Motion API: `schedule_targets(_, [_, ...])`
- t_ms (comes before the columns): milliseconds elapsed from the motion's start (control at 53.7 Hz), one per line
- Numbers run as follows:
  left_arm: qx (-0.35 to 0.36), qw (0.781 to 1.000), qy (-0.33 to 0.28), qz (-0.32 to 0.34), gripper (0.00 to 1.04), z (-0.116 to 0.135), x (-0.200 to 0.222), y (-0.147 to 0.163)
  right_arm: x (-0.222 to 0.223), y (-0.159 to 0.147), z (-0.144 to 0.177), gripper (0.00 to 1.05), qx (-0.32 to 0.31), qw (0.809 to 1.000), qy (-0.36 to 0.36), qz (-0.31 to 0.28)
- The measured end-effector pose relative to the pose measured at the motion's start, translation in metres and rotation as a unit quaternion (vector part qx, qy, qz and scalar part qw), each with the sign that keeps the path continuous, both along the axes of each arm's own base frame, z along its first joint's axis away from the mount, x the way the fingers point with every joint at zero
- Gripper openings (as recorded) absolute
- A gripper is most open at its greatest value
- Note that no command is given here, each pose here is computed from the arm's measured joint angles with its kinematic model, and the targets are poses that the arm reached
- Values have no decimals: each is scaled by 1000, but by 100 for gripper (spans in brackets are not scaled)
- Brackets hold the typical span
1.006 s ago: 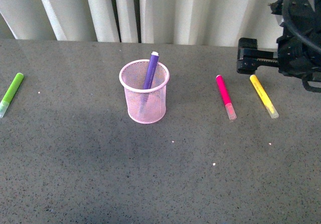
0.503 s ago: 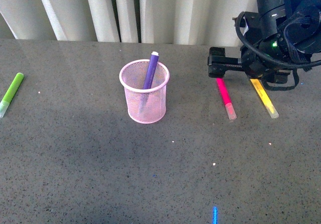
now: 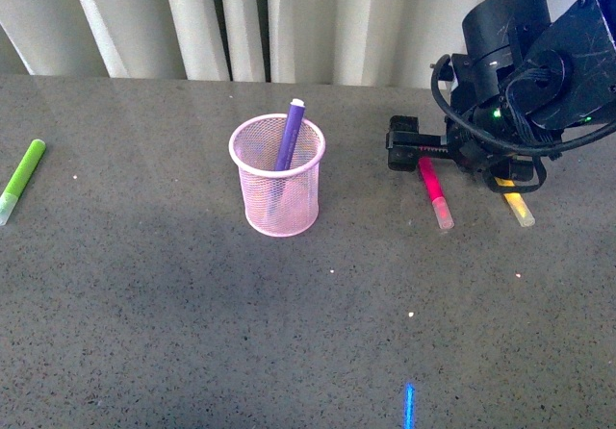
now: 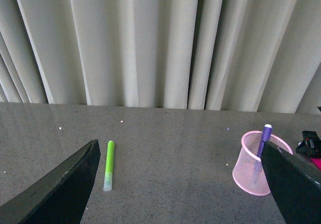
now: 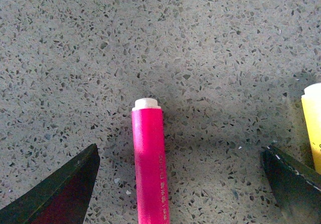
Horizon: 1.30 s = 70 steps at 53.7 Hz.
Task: Insert purple and pink pens into pink cup
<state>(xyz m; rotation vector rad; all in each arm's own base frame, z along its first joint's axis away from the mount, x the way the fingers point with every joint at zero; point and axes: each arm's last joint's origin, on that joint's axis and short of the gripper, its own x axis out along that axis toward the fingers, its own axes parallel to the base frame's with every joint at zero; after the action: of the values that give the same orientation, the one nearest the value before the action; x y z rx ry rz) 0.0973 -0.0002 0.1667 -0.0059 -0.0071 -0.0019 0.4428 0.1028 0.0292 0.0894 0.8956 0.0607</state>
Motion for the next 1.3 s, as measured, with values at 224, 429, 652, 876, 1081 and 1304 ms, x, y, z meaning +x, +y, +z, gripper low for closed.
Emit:
schedule_targets(224, [0,1000,0,0,98,0,0,0,4,5,-1,98,-1,1000,-2,5])
schedule_targets(429, [0,1000,0,0,98,0,0,0,4,10,-3,67,-12,1000,-1,13])
schedule_targets(652, [0,1000,0,0,98,0,0,0,5,16,-3,27,4,1000,-5,22])
schedule_targets(876, [0,1000,0,0,98,0,0,0,3,19,-3,12,28,999,-35,31])
schedule_targets(1081, [0,1000,0,0,98,0,0,0,4,21,20,12,2,992,-116,44])
schedule_targets(1304, [0,1000,0,0,98,0,0,0,5,56,102,12,12,949,-285,134])
